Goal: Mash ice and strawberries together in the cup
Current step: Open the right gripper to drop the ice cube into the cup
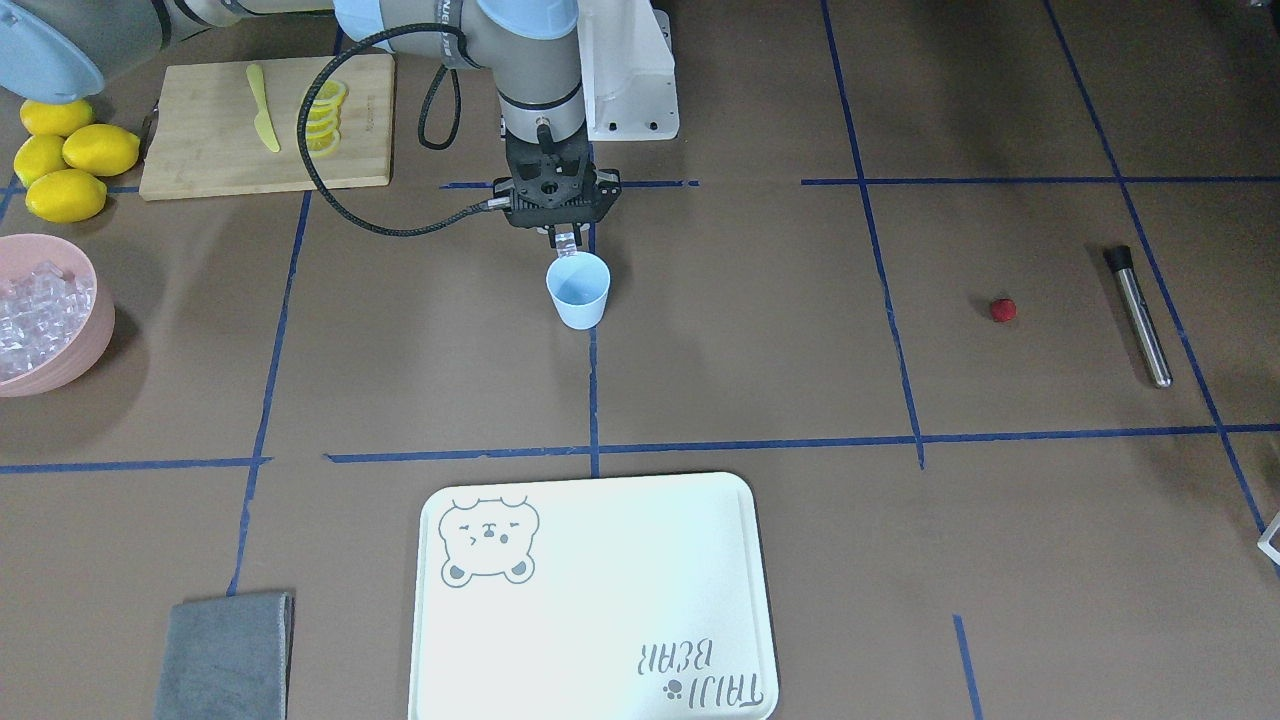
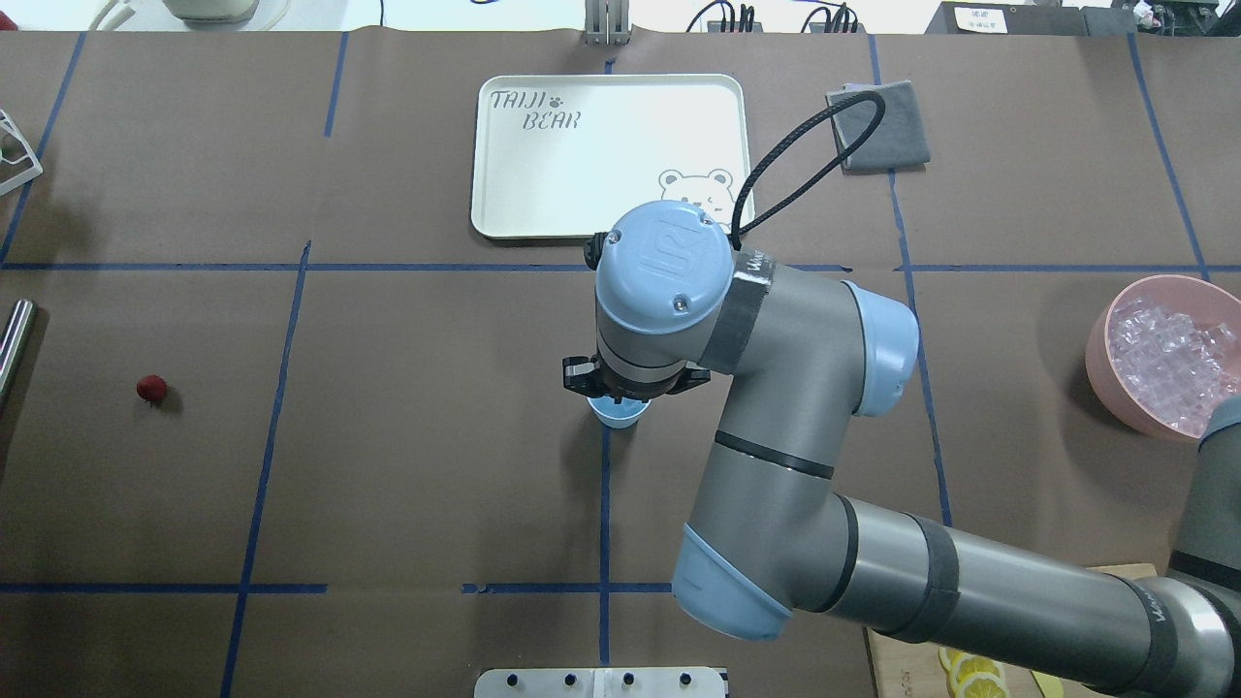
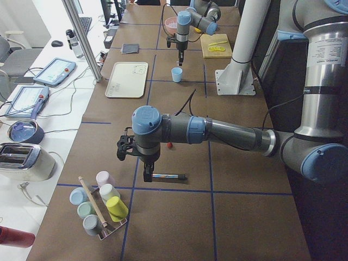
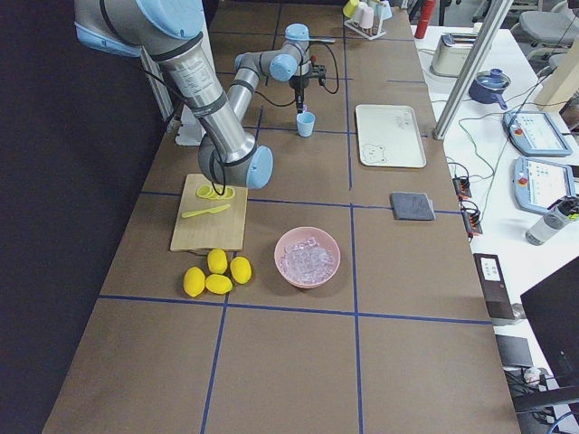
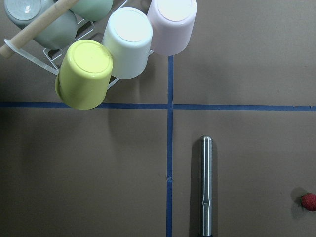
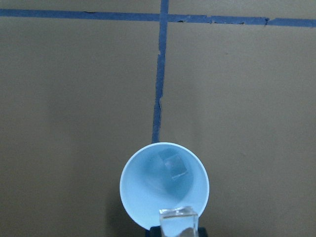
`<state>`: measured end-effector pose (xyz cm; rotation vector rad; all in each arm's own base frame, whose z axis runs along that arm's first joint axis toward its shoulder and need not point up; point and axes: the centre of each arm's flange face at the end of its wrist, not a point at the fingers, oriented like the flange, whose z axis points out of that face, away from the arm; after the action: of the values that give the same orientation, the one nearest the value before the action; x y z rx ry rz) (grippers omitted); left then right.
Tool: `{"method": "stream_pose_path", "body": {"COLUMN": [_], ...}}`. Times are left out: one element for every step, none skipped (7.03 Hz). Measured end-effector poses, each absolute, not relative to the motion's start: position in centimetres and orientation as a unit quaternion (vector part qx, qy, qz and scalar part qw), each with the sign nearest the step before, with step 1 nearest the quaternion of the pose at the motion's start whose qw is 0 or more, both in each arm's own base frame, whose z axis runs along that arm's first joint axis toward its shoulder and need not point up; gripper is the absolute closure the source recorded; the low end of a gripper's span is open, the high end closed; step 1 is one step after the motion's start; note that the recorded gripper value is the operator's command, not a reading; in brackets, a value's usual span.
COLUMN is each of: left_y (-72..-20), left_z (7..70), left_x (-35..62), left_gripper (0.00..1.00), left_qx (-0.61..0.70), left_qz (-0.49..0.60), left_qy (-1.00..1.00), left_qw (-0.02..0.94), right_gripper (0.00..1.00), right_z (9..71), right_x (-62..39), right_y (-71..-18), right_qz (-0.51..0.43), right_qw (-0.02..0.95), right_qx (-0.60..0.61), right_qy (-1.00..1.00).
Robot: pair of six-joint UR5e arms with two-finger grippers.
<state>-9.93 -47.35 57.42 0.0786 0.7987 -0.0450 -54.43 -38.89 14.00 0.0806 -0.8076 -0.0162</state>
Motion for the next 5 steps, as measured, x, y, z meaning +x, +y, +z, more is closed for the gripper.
{"method": "stream_pose_path", "body": {"left_y": [-47.38,-47.44,-47.48,-47.52,-47.55], "left_z": [57.41,57.41,57.41,57.38,57.36], "left_x": [-9.93,-9.91,-9.89,-9.88,-9.88], "left_gripper": [0.0,0.0,0.0,0.0,0.0], "left_qx": [0.038,0.038,0.038,0.038,0.039], "left_qz": [-0.022,-0.022,-0.021,-0.021,-0.021], "left_qy": [0.389,0.389,0.389,0.389,0.389], "left_qw": [0.92,0.92,0.92,0.92,0.92], "right_gripper": [0.97,0.85,0.69,0.54,0.47], "right_z": [13.78,13.66,13.63,13.64,13.62], "right_x": [-55.15,-55.56,-55.71,-55.77,-55.79], "right_y": [-39.24,-39.45,-39.53,-39.55,-39.55], "right_qz": [-0.007,-0.007,-0.007,-0.007,-0.007], "right_qw": [0.92,0.921,0.922,0.922,0.922], "right_qx": [0.038,0.037,0.037,0.037,0.036], "right_qy": [-0.389,-0.387,-0.386,-0.386,-0.386]}}
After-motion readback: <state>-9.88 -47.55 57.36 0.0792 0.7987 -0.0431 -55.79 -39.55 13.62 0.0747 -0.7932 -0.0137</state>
